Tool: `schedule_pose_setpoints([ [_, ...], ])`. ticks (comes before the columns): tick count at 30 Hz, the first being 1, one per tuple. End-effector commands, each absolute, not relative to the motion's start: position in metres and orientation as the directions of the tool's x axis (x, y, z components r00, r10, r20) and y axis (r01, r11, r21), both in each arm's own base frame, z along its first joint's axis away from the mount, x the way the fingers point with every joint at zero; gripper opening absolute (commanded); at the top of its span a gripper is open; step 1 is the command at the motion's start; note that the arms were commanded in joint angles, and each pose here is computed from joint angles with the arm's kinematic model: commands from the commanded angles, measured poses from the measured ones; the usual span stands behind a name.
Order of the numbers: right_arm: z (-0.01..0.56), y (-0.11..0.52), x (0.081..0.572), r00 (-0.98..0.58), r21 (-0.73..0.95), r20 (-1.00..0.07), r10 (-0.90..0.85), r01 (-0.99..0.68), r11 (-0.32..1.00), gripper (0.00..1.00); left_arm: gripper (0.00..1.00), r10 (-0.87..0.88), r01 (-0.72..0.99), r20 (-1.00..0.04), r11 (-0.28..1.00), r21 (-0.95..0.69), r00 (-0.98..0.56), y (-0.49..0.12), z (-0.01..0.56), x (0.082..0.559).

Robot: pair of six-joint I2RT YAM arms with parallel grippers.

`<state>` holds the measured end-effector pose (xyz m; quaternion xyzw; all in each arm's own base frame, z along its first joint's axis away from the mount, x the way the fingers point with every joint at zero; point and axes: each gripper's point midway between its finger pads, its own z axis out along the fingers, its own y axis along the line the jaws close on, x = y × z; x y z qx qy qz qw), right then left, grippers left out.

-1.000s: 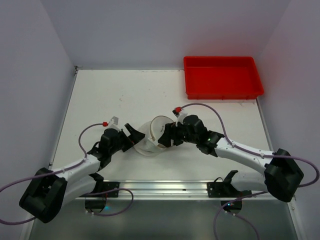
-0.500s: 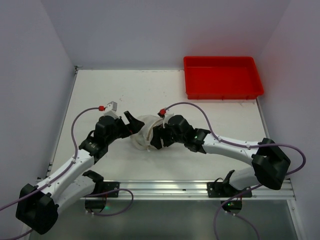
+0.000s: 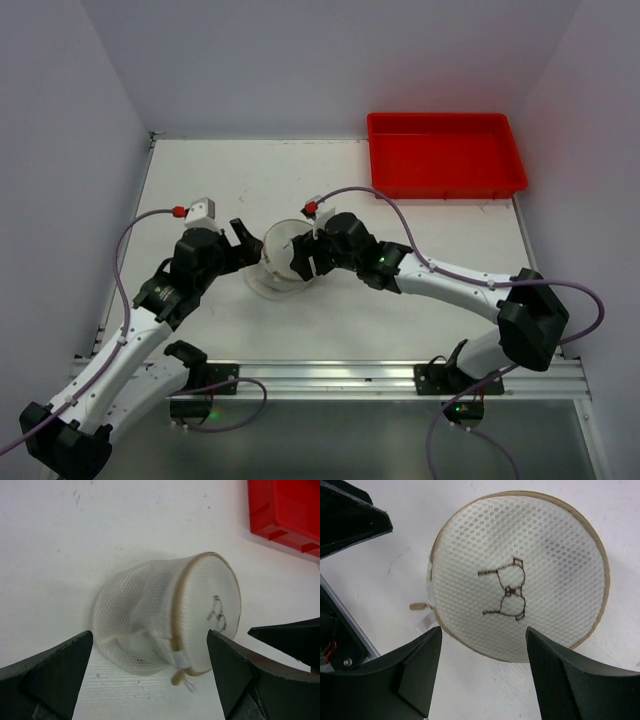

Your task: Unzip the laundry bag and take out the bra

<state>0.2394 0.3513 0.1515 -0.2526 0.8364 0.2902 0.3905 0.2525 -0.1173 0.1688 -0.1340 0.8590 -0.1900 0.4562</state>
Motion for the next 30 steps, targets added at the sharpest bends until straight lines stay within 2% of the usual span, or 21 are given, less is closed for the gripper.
schedule_pose_setpoints([
  [1, 0.163, 0.369, 0.254, -0.508, 0.236, -0.83, -0.23, -0.694, 0.68, 0.7, 1.0, -0.368, -0.042, -0.797, 0.917, -0.398, -0.479, -0.103, 0.199, 0.256],
  [5, 0.165, 0.37, 0.255, -0.51, 0.231, -0.826, -0.24, -0.695, 0.681, 0.7, 1.0, -0.343, 0.103, -0.777, 0.882, -0.459, -0.527, -0.138, 0.207, 0.263],
  [7, 0.169, 0.364, 0.254, -0.505, 0.231, -0.833, -0.225, -0.687, 0.689, 0.71, 1.0, -0.32, 0.117, -0.772, 0.885, -0.451, -0.549, -0.144, 0.205, 0.266],
  [13, 0.187, 0.33, 0.244, -0.482, 0.23, -0.862, -0.159, -0.65, 0.724, 0.77, 1.0, -0.296, 0.008, -0.778, 0.933, -0.36, -0.555, -0.127, 0.194, 0.296],
  [18, 0.181, 0.304, 0.227, -0.512, 0.273, -0.852, -0.108, -0.611, 0.744, 0.8, 1.0, -0.399, -0.037, -0.73, 0.888, -0.458, -0.555, -0.115, 0.194, 0.33],
  [22, 0.184, 0.291, 0.214, -0.527, 0.319, -0.848, -0.058, -0.595, 0.738, 0.82, 1.0, -0.455, -0.022, -0.628, 0.82, -0.572, -0.631, -0.13, 0.179, 0.352],
  [25, 0.192, 0.283, 0.208, -0.52, 0.344, -0.854, -0.016, -0.588, 0.732, 0.82, 1.0, -0.491, -0.049, -0.507, 0.751, -0.659, -0.708, -0.142, 0.154, 0.359],
  [30, 0.196, 0.275, 0.204, -0.504, 0.365, -0.863, 0.03, -0.581, 0.727, 0.84, 1.0, -0.541, -0.167, -0.402, 0.725, -0.668, -0.739, -0.137, 0.113, 0.369],
])
